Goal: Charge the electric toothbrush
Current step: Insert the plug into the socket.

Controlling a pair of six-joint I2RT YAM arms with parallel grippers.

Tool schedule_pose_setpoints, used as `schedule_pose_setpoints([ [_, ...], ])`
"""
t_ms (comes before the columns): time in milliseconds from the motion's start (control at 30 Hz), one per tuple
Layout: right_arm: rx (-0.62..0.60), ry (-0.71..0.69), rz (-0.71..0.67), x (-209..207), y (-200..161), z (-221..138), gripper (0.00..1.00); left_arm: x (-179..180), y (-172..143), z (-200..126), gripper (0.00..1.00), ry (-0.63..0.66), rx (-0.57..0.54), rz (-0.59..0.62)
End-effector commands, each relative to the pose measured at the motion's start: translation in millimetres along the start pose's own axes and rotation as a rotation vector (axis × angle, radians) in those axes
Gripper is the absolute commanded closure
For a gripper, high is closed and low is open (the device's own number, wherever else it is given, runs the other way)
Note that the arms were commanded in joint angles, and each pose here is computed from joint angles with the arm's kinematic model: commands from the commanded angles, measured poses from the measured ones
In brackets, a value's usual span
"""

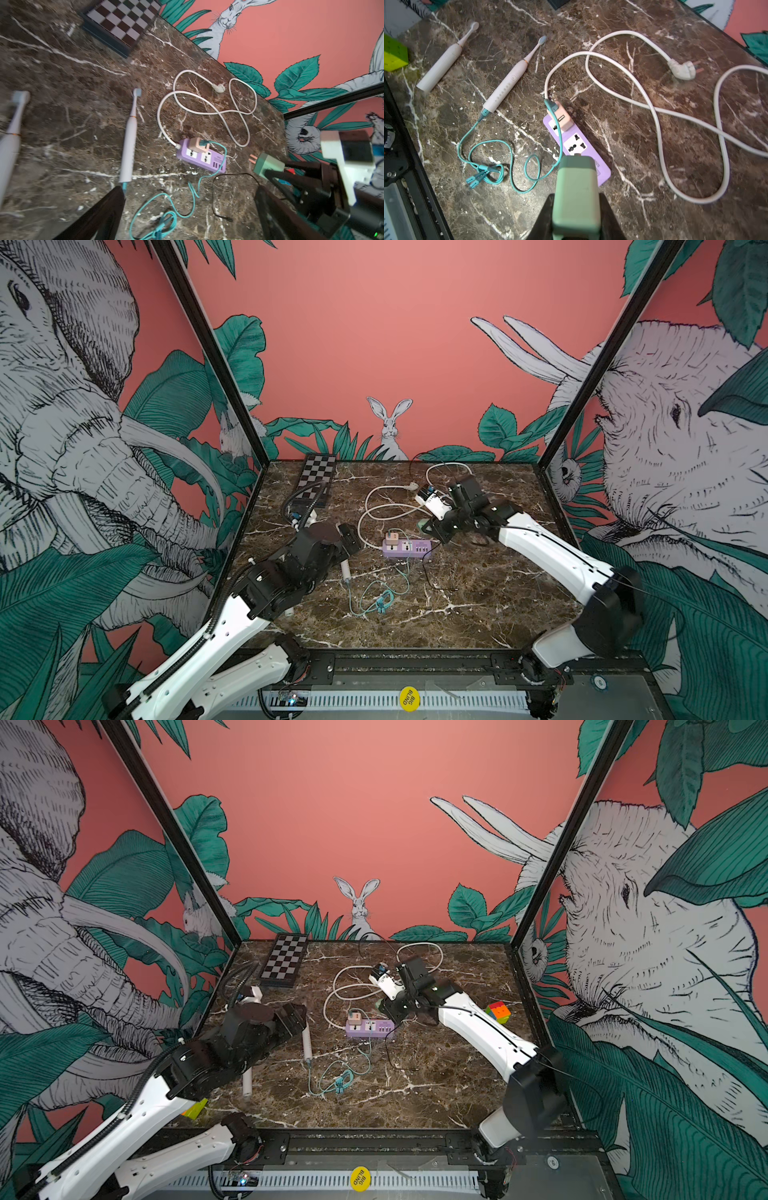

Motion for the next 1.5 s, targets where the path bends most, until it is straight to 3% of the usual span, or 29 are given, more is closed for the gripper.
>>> schedule_pose_setpoints([
  [0, 0.212, 0.077, -0.099, 3.3, -24.3, 17.2, 1.0, 39.5, 2.5, -13.0, 0.01, 0.125, -0.068, 0.091],
  [133, 0.333, 0.066, -0.217, 2.2, -32.6, 42.7, 1.0, 59.0, -0.3, -21.3, 0.01, 0.143, -0.116, 0.068],
  [367, 0.484, 0.019, -0.386, -3.7, -34.3, 56.0, 1.0, 80.8, -9.7, -25.0, 0.01, 0.183, -0.135, 0.061],
  [633, 0.579, -0.02, -0.5, -8.9, -27.9, 72.2, 1.0, 95.6, -16.0, -26.4, 0.01, 0.21, -0.155, 0.06],
  [1000, 0.592, 0.018, -0.566, 4.4, -17.1, 93.8, 1.0, 111.7, -13.7, -37.8, 0.01, 0.235, -0.202, 0.06],
  [1467, 0.65, 0.073, -0.584, 4.4, -33.0, 108.0, 1.0, 117.9, -15.2, -40.4, 0.01, 0.234, -0.222, 0.069],
])
Point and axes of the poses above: each gripper's point midway between its finger pads, its own z axis out along the fingers, its own x axis along the line the jaws close on, y = z × x, the point moved 1 cm from there along -z, back along the fingers, and after that the axes turned 8 degrees about z, right-handed, at the moved point
